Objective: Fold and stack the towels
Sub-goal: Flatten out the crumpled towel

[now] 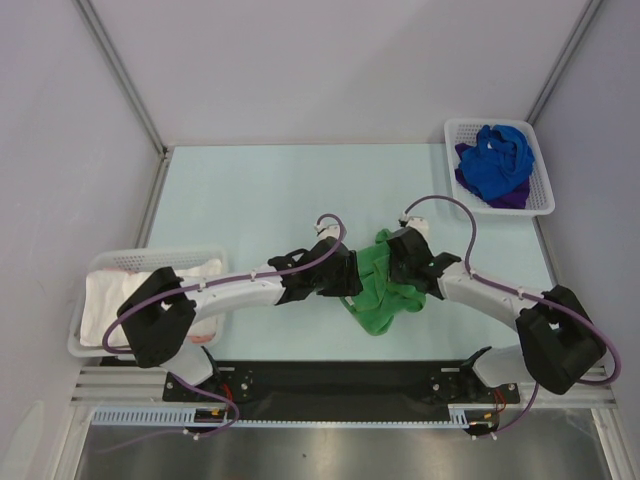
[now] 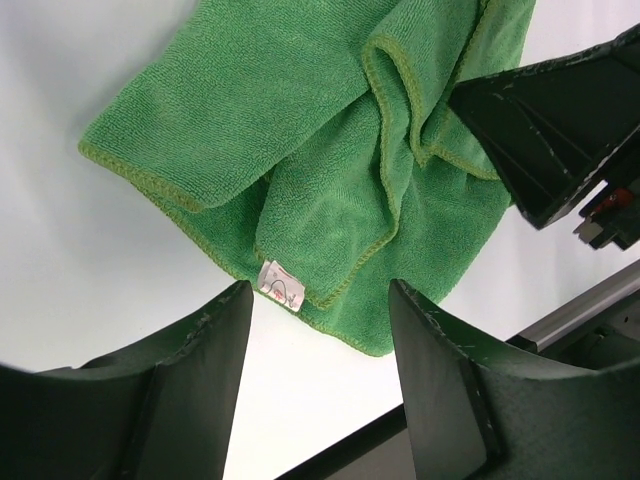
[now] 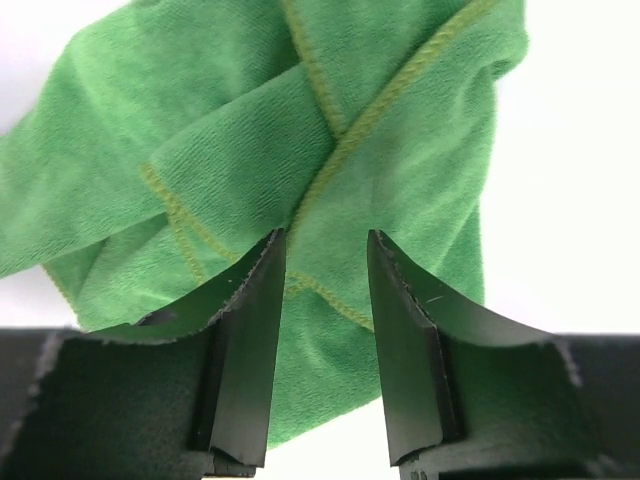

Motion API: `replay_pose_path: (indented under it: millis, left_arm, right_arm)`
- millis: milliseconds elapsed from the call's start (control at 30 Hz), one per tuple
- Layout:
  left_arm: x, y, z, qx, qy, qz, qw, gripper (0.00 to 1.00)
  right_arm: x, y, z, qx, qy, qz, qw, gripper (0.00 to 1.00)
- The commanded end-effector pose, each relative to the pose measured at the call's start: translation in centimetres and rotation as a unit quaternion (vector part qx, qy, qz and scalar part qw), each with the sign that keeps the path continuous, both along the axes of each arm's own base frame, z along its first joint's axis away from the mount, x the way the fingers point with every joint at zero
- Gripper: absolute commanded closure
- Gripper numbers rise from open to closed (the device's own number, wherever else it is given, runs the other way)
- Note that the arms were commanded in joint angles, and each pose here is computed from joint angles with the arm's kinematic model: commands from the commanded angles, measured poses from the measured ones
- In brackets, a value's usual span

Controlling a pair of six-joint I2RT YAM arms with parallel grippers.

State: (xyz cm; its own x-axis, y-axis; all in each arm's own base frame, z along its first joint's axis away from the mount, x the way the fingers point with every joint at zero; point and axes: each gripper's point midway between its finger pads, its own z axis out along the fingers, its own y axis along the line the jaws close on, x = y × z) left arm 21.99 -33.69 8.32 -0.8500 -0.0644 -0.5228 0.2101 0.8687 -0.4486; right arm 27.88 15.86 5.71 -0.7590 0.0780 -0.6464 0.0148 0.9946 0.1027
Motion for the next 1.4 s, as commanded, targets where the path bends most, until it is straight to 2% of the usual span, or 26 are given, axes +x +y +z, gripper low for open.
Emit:
replay_pose_path:
  millis: [0, 67, 167, 267, 300, 400, 500, 800, 1067, 1200, 1267, 1367]
  left_arm:
    - [0.3, -0.4, 1.5, -0.02, -0.015, -0.01, 1.0, 0.37]
    - [0.3, -0.3, 1.5, -0.02, -0.015, -0.011, 1.0, 0.37]
    - [0.2, -0.2, 1.8, -0.023, -0.014, -0.01, 1.0, 0.39]
    - [-0.3, -0.1, 2.6, -0.034, -0.013, -0.015, 0.999, 0.37]
    - [-0.7, -0.2, 3.0, -0.04, -0.01, -0.019, 0.999, 0.37]
    - [-2.5, -0.8, 2.9, -0.05, 0.0, -0.035, 0.998, 0.36]
    - [-4.4, -1.2, 2.1, -0.043, 0.008, -0.052, 0.998, 0.35]
    - [-8.9, -2.1, 0.2, -0.053, 0.031, -0.092, 0.994, 0.36]
    - [-11.4, -5.1, -0.8, -0.042, 0.042, -0.119, 0.991, 0.44]
    - [-11.0, -5.3, -1.6, -0.025, 0.054, -0.063, 0.996, 0.43]
    - [-10.3, -5.1, -1.3, -0.019, 0.048, -0.039, 0.998, 0.37]
    - [-9.6, -5.4, -0.9, -0.001, 0.057, -0.016, 0.998, 0.33]
  right_arm:
    - [0.6, 1.3, 1.4, 0.021, -0.029, 0.001, 0.999, 0.56]
    - [0.4, 2.1, 1.1, 0.025, -0.027, 0.007, 0.999, 0.54]
    - [0.3, 2.2, -0.1, 0.015, -0.009, 0.005, 1.0, 0.58]
    - [0.1, 1.7, -0.5, 0.01, -0.005, -0.006, 1.0, 0.7]
    - [-0.1, 1.3, -0.6, 0.008, -0.004, -0.01, 1.0, 0.78]
    - [-0.5, 0.1, 0.2, 0.011, -0.011, -0.026, 1.0, 0.91]
    - [-1.2, -1.5, 1.2, 0.016, -0.023, -0.046, 0.999, 1.0]
    - [-2.5, -8.5, 4.1, 0.016, -0.053, -0.132, 0.99, 1.0]
    - [-2.6, -10.9, 5.9, 0.037, -0.071, -0.168, 0.983, 1.0]
    - [-2.3, -10.8, 6.8, 0.049, -0.083, -0.169, 0.981, 1.0]
    - [-2.2, -10.6, 7.2, 0.055, -0.085, -0.167, 0.981, 1.0]
    - [-2.1, -10.3, 7.3, 0.061, -0.084, -0.162, 0.981, 1.0]
